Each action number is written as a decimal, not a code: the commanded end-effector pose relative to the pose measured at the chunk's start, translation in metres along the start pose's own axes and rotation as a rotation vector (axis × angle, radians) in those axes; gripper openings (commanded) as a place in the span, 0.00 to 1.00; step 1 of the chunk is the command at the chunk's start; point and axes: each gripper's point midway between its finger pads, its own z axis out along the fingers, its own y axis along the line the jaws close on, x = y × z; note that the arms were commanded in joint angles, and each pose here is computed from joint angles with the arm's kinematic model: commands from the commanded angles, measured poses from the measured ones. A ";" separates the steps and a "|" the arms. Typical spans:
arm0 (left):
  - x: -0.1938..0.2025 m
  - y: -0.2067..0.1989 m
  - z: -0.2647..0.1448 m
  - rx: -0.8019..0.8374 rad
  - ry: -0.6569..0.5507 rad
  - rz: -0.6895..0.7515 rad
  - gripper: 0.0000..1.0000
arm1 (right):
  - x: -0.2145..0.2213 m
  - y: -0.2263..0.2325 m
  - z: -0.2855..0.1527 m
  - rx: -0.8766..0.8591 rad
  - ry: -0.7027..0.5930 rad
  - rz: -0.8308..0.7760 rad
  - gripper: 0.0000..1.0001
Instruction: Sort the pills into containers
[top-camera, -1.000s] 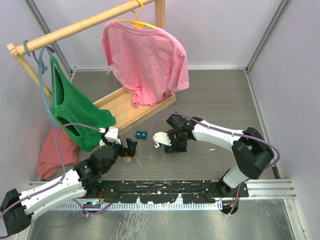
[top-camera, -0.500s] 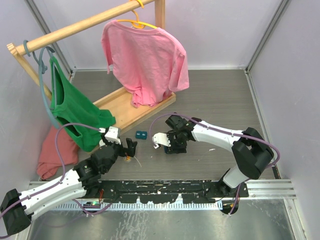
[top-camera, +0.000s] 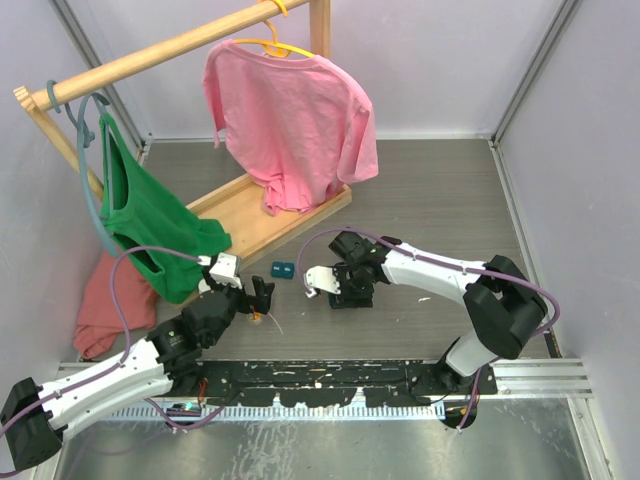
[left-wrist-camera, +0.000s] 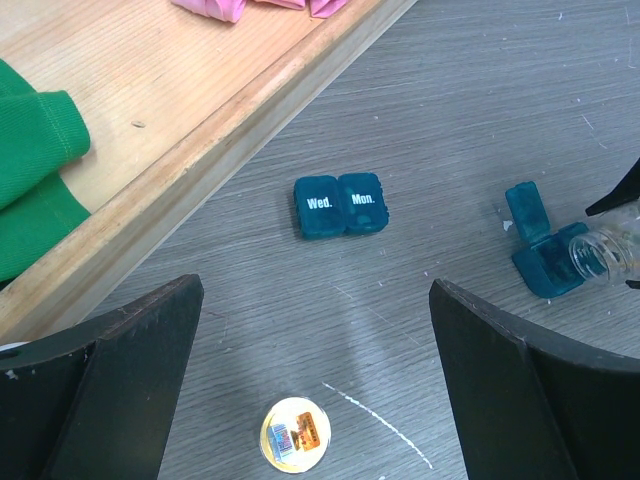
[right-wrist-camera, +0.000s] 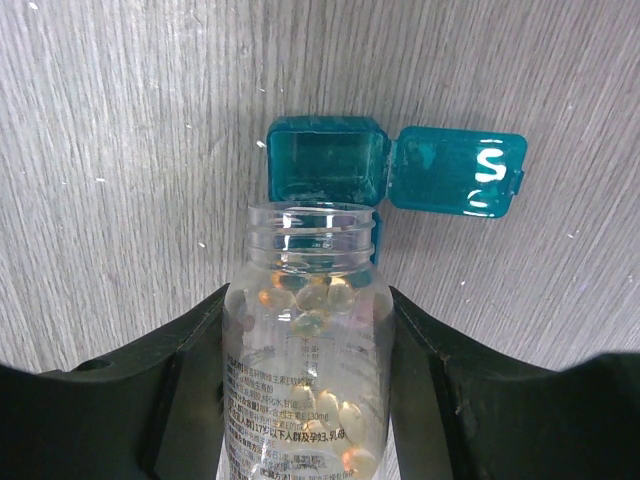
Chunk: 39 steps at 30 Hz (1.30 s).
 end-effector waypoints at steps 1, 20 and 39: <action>-0.012 0.000 0.001 -0.011 -0.046 -0.027 0.98 | -0.013 -0.015 -0.013 0.067 -0.027 -0.001 0.01; -0.012 0.000 0.000 -0.008 -0.047 -0.027 0.98 | -0.016 -0.016 -0.016 0.057 -0.017 0.015 0.01; -0.012 0.000 0.001 -0.007 -0.047 -0.027 0.98 | -0.011 -0.021 -0.016 0.101 0.004 0.014 0.01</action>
